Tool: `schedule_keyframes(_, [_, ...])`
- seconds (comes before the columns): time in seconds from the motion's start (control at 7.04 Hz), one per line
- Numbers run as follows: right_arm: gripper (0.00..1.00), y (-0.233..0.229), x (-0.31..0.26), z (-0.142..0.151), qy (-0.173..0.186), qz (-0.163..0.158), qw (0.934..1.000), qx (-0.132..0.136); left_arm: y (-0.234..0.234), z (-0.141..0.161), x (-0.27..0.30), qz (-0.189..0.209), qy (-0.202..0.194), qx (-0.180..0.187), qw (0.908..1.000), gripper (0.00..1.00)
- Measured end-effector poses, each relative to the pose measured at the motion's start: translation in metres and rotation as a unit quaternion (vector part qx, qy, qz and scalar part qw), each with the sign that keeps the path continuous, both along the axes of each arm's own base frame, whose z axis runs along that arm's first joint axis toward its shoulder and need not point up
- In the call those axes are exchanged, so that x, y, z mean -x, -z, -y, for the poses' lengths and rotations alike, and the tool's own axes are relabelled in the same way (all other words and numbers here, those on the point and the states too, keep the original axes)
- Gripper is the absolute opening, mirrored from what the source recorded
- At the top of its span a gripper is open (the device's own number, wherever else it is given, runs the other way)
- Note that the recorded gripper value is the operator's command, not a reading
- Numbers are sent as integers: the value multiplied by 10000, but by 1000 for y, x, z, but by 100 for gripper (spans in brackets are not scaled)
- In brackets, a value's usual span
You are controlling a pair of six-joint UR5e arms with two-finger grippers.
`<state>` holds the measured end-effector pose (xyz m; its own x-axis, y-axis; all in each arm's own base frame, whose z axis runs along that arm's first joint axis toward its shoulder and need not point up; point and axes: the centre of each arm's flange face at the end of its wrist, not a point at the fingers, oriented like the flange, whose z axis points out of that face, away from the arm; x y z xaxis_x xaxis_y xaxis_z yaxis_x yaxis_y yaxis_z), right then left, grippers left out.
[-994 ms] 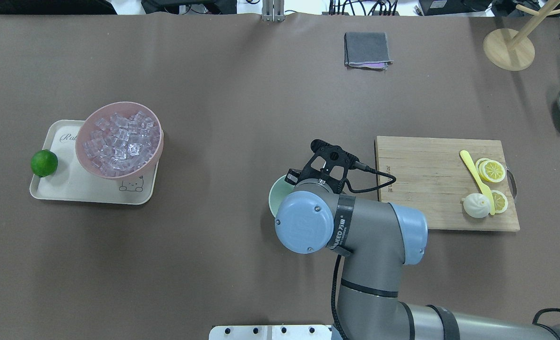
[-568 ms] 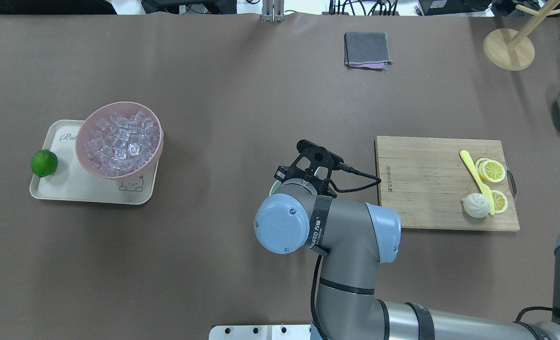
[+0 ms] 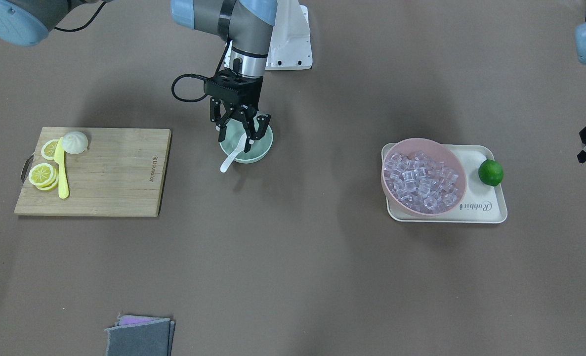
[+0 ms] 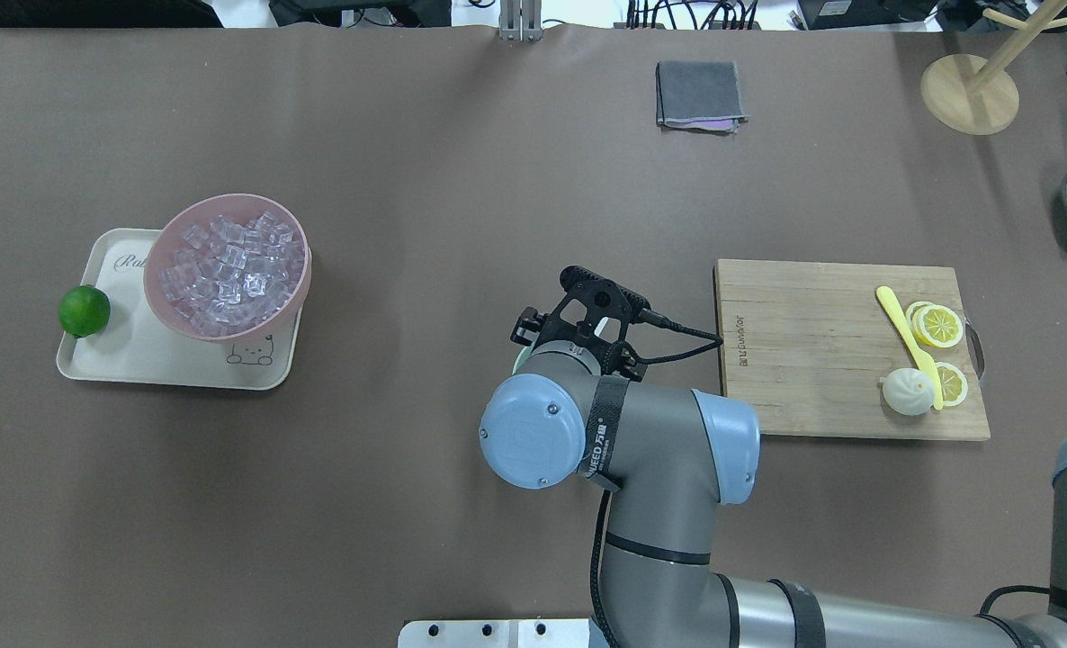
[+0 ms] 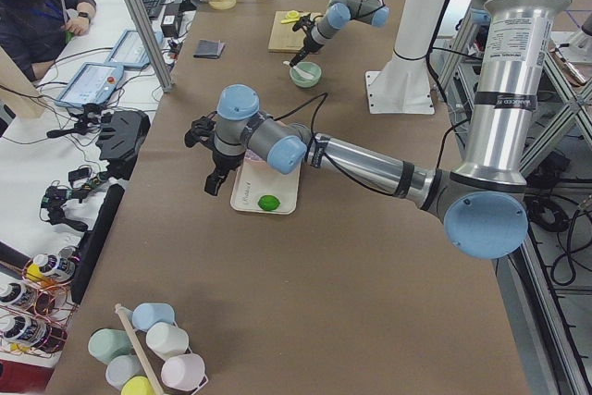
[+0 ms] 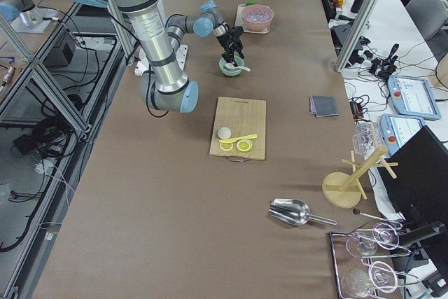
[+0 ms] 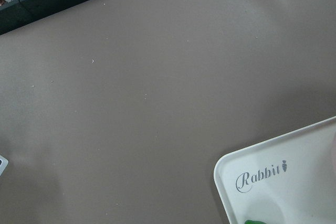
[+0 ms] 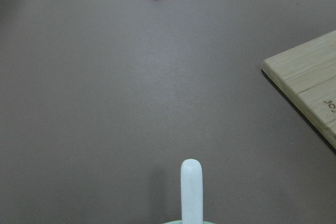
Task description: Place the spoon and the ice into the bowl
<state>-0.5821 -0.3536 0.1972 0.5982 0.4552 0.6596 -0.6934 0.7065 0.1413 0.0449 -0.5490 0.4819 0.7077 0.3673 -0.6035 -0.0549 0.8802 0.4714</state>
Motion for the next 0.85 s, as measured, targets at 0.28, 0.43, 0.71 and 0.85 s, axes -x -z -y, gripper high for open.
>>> schedule_keyframes(0.28, [100, 11, -22, 17, 202, -93, 9995, -207, 0, 0, 0, 3, -5, 5, 10000, 98])
schedule_keyframes(0.43, [100, 13, -40, 37, 436, -197, 9985, -262, 0, 0, 0, 7, -8, 19, 10000, 98])
schedule_keyframes(0.71, [100, 7, -85, 89, 1042, -488, 9930, -247, -3, 0, 1, 25, -10, 136, 9999, 98])
schedule_keyframes(0.85, [100, -4, -111, 114, 1409, -575, 9880, -258, -7, 0, 5, 18, -60, 364, 9993, 98])
